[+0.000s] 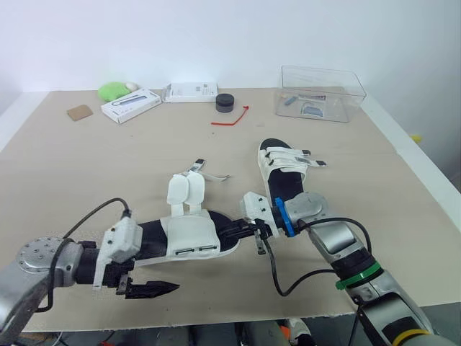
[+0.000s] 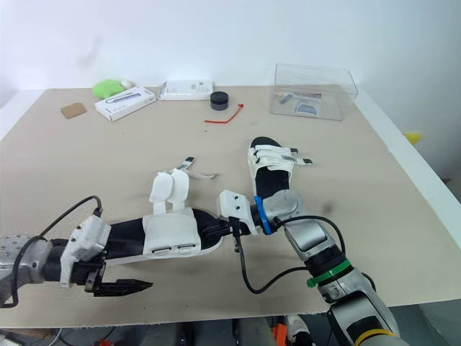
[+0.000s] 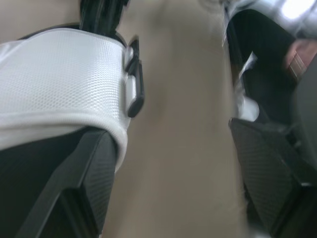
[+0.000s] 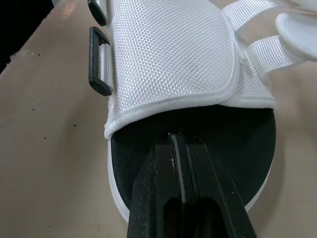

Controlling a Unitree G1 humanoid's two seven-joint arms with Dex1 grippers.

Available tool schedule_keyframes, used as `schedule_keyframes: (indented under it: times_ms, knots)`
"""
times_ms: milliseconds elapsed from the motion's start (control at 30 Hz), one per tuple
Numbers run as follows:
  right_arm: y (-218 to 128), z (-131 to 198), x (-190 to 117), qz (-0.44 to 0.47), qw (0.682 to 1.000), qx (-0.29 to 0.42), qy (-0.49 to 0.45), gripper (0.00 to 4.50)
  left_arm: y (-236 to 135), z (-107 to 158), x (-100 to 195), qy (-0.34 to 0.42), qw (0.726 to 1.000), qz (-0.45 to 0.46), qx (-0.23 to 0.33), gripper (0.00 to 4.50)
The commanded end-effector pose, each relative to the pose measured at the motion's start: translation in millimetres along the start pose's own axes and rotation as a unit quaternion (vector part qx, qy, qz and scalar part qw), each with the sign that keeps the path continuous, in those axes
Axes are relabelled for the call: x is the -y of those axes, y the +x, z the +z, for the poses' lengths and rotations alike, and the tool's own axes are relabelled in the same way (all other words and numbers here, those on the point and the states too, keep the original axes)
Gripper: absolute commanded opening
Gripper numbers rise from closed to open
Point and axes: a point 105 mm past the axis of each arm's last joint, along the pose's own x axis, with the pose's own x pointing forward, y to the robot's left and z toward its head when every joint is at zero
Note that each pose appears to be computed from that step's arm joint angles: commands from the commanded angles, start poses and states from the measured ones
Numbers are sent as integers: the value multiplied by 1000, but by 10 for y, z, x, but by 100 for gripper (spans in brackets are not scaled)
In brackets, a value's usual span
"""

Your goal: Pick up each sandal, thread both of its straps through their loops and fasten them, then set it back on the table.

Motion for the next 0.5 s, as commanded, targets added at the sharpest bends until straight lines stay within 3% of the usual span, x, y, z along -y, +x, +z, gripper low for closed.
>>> schedule_keyframes:
  times_ms: [33, 333, 500]
  knots:
    - [8, 100, 30, -1, 1000, 3, -19, 6, -103, 36, -18, 19, 1000, 4, -24, 360]
    - [-27, 112, 57, -13, 1000, 2, -19, 6, -308, 161, -318, 10, 999, 45, -21, 360]
    - [-43, 105, 55, -20, 1000, 1, -19, 6, -463, 319, -818, -50, 986, 154, 34, 360]
